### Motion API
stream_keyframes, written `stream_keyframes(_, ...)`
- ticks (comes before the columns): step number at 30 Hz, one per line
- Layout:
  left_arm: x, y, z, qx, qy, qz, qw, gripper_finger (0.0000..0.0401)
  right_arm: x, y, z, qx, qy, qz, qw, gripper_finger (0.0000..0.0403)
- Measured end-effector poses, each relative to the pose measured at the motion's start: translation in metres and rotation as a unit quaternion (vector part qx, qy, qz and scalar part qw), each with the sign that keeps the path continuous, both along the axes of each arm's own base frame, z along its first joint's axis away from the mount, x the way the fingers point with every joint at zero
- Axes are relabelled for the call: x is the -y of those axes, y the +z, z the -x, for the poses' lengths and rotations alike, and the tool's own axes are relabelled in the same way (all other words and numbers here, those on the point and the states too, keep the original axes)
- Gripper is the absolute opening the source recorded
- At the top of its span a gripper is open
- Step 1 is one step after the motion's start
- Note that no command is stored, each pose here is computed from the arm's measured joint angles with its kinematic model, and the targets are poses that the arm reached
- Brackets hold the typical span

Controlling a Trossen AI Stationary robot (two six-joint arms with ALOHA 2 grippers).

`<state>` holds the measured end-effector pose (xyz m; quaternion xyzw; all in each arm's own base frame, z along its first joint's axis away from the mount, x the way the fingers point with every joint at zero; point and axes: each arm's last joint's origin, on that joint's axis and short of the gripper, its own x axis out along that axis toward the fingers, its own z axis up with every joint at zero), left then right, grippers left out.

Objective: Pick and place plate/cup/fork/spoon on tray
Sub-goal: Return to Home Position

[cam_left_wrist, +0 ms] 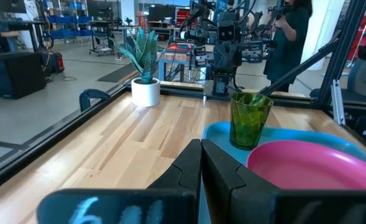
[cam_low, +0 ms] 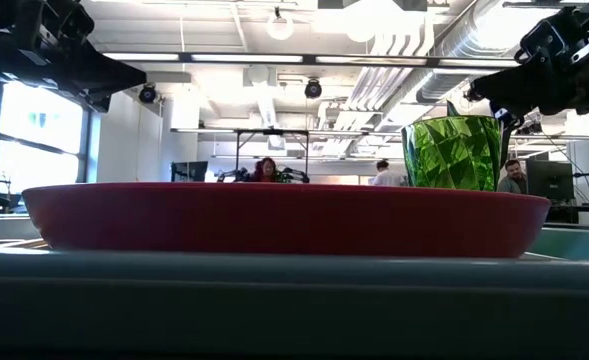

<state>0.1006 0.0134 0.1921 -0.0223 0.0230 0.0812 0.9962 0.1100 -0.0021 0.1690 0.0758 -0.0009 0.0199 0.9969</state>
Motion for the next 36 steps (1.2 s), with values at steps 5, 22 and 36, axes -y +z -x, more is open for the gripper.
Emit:
stream_keyframes(5,0.0000,0.0000,0.0000,-0.006,-0.002,-0.037,0.999,0.0003,0.0002,-0.0016,0.0000,-0.008,-0.004,0.003,1.000,0.0000)
stream_keyframes(22,0.0000,0.0000,0.0000,-0.003,-0.001,-0.018,1.000,0.0003,0.0040,-0.0089,0.0005,-0.046,-0.070,-0.002,0.996,0.0000)
stream_keyframes(36,0.0000,0.0000,0.0000,-0.003,-0.001,-0.018,1.000,0.0003,0.0040,-0.0094,0.0005,-0.049,-0.070,-0.001,0.996,0.0000)
